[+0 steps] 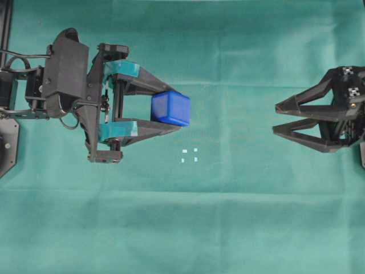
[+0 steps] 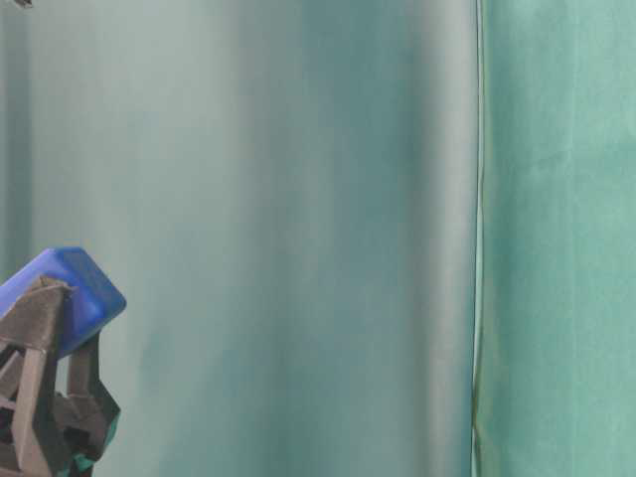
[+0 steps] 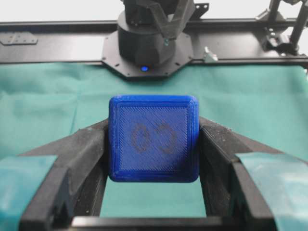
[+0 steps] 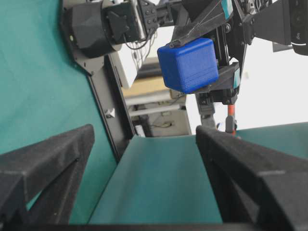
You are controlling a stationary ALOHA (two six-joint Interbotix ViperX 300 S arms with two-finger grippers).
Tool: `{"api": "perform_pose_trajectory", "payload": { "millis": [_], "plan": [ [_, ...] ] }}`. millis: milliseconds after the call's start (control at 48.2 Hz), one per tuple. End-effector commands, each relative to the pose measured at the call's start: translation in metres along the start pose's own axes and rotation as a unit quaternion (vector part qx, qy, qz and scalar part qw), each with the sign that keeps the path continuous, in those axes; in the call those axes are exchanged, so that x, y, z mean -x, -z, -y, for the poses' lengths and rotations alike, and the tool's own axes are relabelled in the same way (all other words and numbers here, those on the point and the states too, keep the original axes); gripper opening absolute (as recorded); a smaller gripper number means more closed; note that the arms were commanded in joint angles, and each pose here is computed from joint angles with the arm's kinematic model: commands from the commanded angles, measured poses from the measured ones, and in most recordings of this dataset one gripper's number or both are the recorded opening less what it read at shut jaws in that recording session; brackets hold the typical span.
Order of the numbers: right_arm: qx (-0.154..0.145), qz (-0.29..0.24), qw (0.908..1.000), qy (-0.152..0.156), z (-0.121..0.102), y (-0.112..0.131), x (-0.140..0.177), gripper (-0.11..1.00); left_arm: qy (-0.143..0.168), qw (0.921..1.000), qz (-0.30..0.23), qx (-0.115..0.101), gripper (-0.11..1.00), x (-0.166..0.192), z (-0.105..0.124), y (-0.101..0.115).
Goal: Handover the blue block to the right arm after grasping it with the left arm, then place it in the designated position.
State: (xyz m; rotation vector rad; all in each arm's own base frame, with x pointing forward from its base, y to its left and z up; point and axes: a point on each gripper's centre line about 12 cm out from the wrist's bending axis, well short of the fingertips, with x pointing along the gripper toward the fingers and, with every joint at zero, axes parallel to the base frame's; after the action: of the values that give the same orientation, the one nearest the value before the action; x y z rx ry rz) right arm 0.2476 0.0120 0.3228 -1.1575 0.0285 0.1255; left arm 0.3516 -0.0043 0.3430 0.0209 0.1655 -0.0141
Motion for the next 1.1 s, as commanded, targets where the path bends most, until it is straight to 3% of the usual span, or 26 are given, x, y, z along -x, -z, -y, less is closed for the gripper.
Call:
{"api": "perform_pose_trajectory", "payload": {
  "millis": [0,830,1079],
  "plan": [
    [0.000,0.010,0.9998,0.014,0.011,-0.006,-0.001,0.94,-0.001,0.9998,0.018,0.002,0.47,0.005,-0.001,-0.012],
    [0.001,0.011,0.9998,0.015,0.013,-0.006,-0.002,0.94,-0.001,0.9999,0.017,0.002,0.47,0.004,-0.001,-0.011],
    [0.010,0.007,0.9999,0.005,0.020,-0.008,-0.025,0.94,-0.001,0.9998,0.018,0.002,0.47,0.004,-0.001,-0.012]
  ]
}}
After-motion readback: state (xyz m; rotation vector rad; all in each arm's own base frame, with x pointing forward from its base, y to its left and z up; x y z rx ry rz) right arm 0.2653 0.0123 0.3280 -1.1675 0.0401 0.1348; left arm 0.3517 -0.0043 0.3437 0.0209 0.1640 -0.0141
